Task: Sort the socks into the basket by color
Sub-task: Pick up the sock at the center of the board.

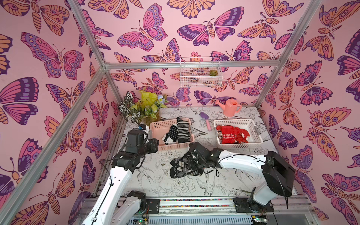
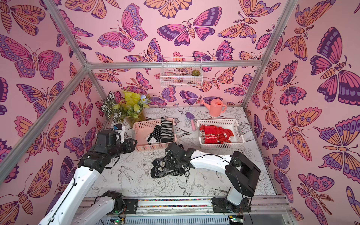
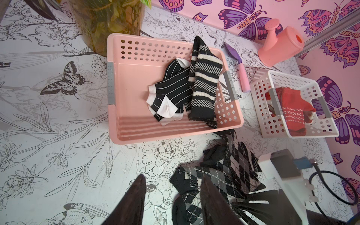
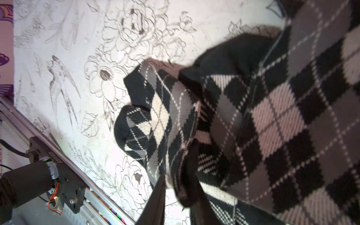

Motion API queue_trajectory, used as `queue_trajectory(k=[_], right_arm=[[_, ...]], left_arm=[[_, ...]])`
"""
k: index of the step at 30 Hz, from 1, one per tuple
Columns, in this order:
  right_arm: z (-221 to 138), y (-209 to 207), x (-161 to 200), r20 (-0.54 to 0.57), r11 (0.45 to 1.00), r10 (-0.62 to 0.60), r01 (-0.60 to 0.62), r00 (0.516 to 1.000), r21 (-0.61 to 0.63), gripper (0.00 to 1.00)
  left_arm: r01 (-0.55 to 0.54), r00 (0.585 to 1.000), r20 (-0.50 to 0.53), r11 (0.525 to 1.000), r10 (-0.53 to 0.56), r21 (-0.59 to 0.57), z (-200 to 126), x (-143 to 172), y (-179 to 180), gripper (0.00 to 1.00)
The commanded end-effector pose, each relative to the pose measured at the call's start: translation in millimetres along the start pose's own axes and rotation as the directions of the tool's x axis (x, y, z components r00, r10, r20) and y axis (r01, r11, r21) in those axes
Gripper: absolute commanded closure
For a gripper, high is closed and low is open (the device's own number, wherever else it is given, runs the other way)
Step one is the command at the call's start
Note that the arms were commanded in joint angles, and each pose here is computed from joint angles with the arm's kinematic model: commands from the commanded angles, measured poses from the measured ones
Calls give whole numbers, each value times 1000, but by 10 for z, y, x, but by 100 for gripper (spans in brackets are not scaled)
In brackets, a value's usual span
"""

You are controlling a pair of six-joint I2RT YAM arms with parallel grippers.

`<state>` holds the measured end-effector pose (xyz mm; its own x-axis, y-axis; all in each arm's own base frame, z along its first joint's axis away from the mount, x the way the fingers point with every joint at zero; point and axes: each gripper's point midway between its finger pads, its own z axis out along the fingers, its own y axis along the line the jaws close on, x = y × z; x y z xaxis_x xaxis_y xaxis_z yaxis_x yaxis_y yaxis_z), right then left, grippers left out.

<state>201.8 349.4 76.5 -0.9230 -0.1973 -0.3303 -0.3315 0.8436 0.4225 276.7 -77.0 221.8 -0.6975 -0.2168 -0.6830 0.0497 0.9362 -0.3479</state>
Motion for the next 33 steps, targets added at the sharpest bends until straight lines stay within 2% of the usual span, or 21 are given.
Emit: queue_trajectory(k=[1, 12, 14, 21, 27, 33], right_arm=[[46, 43, -44, -16, 1000, -23, 23, 1000, -6, 74], [214, 59, -130, -38, 1000, -29, 28, 999, -4, 72], [245, 47, -143, -41, 1000, -26, 26, 999, -2, 74], [216, 109, -226, -23, 999, -47, 47, 999, -21, 93], [83, 256, -330, -8, 994, -98, 98, 995, -55, 100], [-87, 454, -427, -4, 982, -158, 157, 987, -103, 100]], left_arm=[[-18, 1000, -15, 1000, 18, -5, -3, 79, 24, 52], [-21, 1000, -10, 1000, 21, -4, -13, 69, 21, 52], [-21, 1000, -11, 1000, 21, -5, -12, 72, 22, 52], [-22, 1000, -8, 1000, 22, -5, -17, 69, 24, 52], [-23, 1000, -7, 1000, 23, -8, -22, 68, 27, 52], [-23, 1000, -5, 1000, 23, -9, -28, 64, 28, 52]])
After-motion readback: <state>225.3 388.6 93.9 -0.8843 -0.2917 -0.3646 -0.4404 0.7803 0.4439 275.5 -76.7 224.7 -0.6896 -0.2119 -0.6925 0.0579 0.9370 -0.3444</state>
